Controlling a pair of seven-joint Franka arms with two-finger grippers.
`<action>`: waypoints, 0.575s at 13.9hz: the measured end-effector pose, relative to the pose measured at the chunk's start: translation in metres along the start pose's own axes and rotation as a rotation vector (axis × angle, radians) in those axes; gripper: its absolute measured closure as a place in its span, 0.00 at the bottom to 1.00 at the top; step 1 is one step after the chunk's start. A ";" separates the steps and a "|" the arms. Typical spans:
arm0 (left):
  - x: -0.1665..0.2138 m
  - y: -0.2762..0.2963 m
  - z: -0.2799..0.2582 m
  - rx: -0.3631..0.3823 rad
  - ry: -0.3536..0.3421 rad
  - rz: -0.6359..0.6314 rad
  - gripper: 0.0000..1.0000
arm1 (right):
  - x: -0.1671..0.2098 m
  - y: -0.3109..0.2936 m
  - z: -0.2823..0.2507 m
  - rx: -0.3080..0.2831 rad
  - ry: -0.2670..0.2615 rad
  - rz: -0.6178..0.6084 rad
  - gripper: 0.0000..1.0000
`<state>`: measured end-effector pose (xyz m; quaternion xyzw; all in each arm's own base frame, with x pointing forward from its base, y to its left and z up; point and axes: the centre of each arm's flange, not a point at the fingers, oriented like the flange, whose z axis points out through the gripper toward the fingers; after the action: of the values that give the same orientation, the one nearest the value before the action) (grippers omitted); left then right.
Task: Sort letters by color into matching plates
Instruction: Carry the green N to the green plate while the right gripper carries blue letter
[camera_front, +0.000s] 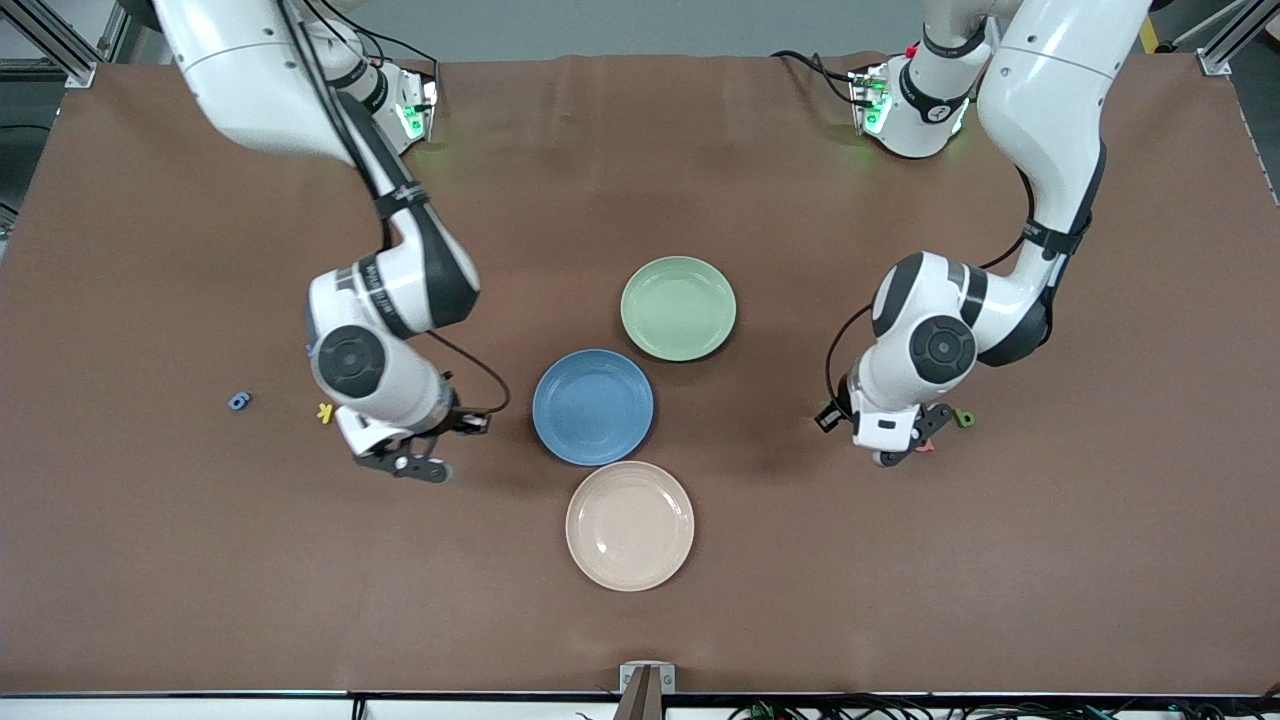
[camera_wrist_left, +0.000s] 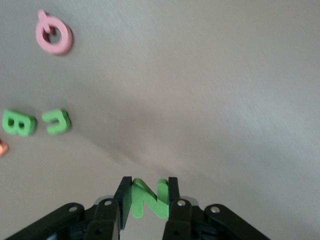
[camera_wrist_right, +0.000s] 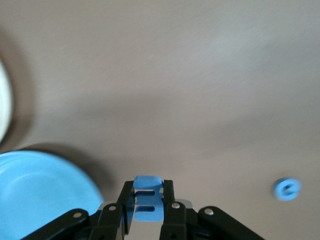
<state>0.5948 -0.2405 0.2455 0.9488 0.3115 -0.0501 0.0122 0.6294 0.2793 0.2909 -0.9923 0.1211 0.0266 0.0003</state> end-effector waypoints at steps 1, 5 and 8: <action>-0.011 0.004 -0.003 -0.003 -0.005 -0.002 0.67 | -0.012 -0.017 0.000 0.004 0.008 0.008 0.73; -0.055 0.019 -0.007 -0.006 -0.030 -0.040 0.67 | -0.045 -0.068 0.012 0.008 0.016 0.039 0.73; -0.078 0.024 -0.007 -0.003 -0.043 -0.058 0.67 | -0.057 -0.103 0.039 0.030 0.036 0.056 0.73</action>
<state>0.5471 -0.3055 0.2600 0.9381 0.3385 -0.0703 0.0191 0.5969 0.3928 0.2541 -0.9887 0.1491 0.0071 0.0120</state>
